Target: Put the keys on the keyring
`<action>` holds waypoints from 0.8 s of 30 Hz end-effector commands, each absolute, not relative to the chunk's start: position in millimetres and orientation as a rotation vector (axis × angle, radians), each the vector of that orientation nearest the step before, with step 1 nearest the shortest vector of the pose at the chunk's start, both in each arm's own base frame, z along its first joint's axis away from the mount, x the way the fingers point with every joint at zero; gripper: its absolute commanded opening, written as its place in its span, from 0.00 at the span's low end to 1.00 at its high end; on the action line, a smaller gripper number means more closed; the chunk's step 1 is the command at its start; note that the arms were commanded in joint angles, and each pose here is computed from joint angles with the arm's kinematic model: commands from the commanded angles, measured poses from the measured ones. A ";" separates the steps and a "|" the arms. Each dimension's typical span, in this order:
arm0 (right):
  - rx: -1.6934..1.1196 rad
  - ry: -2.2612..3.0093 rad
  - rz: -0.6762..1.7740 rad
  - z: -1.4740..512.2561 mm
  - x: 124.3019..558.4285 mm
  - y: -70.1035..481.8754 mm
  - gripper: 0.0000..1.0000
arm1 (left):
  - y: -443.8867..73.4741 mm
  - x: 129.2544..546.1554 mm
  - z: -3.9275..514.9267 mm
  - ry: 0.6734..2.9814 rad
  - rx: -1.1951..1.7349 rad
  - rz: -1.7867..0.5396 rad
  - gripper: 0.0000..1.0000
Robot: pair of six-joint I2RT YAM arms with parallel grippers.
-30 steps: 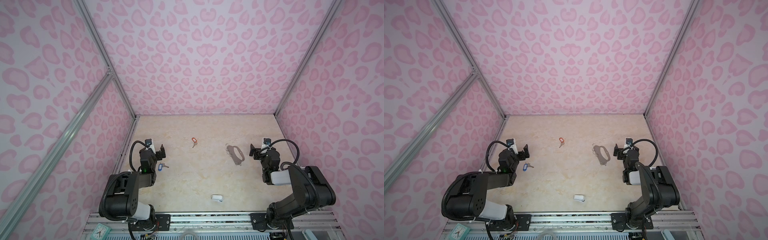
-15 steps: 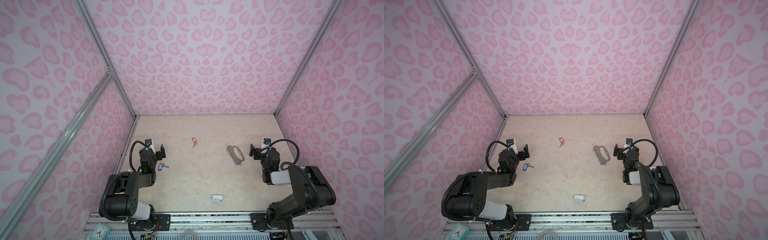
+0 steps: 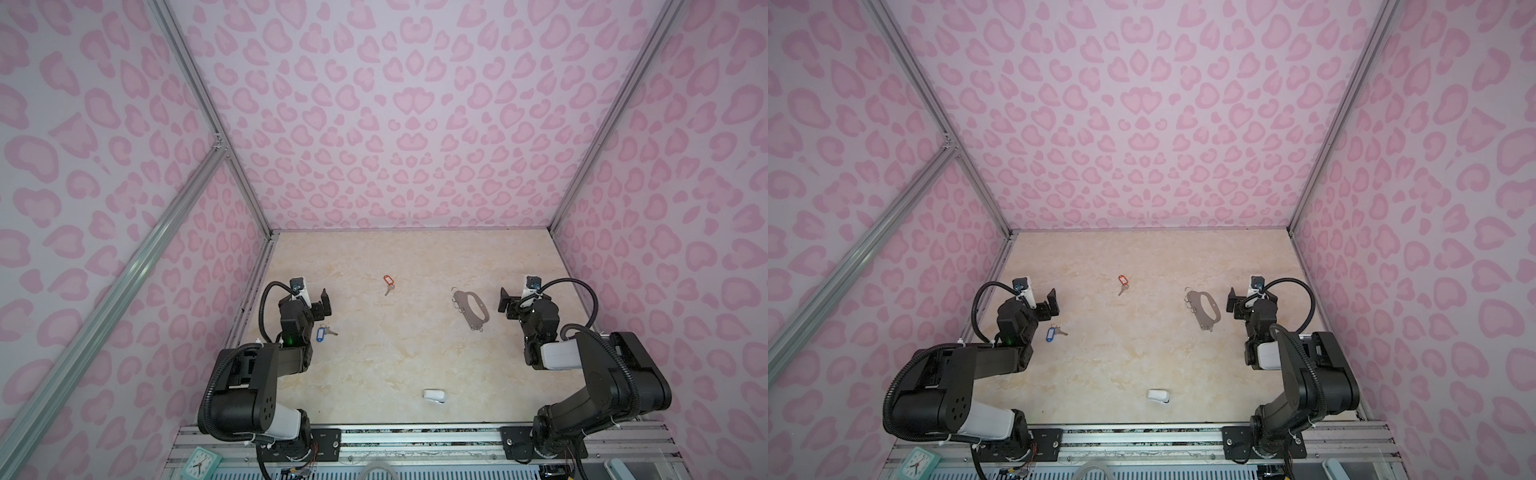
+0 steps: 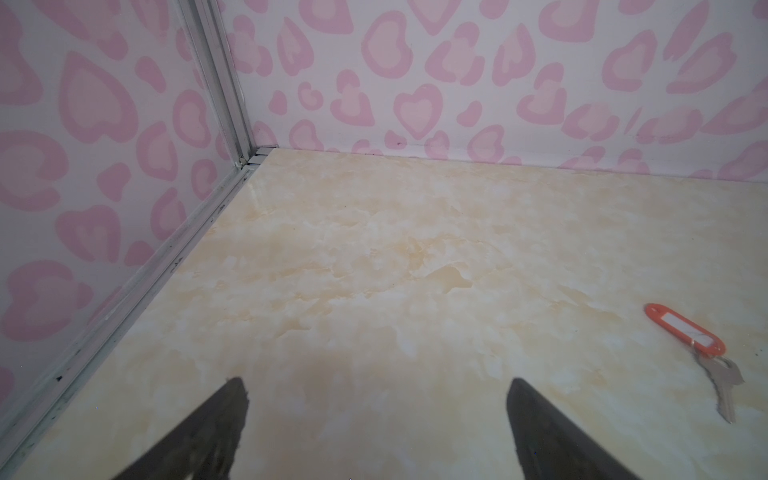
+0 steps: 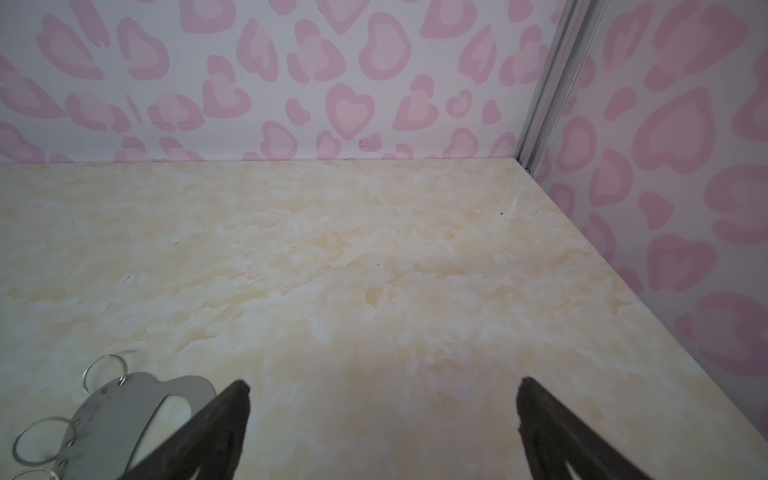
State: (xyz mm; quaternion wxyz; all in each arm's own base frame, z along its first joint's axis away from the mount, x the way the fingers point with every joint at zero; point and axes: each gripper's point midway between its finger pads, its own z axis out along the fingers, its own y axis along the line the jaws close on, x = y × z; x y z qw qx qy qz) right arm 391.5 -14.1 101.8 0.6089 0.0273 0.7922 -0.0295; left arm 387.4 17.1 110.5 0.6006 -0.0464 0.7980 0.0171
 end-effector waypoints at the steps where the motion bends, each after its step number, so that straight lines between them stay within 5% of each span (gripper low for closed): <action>1: 0.076 1.828 -0.105 101.5 390.7 -17.6 0.98 | 17.4 388.8 116.3 1.825 -0.105 0.045 0.99; 24: 0.061 1.817 -0.125 118.9 388.8 -14.2 0.92 | 17.3 389.8 118.9 1.822 -0.102 0.024 0.97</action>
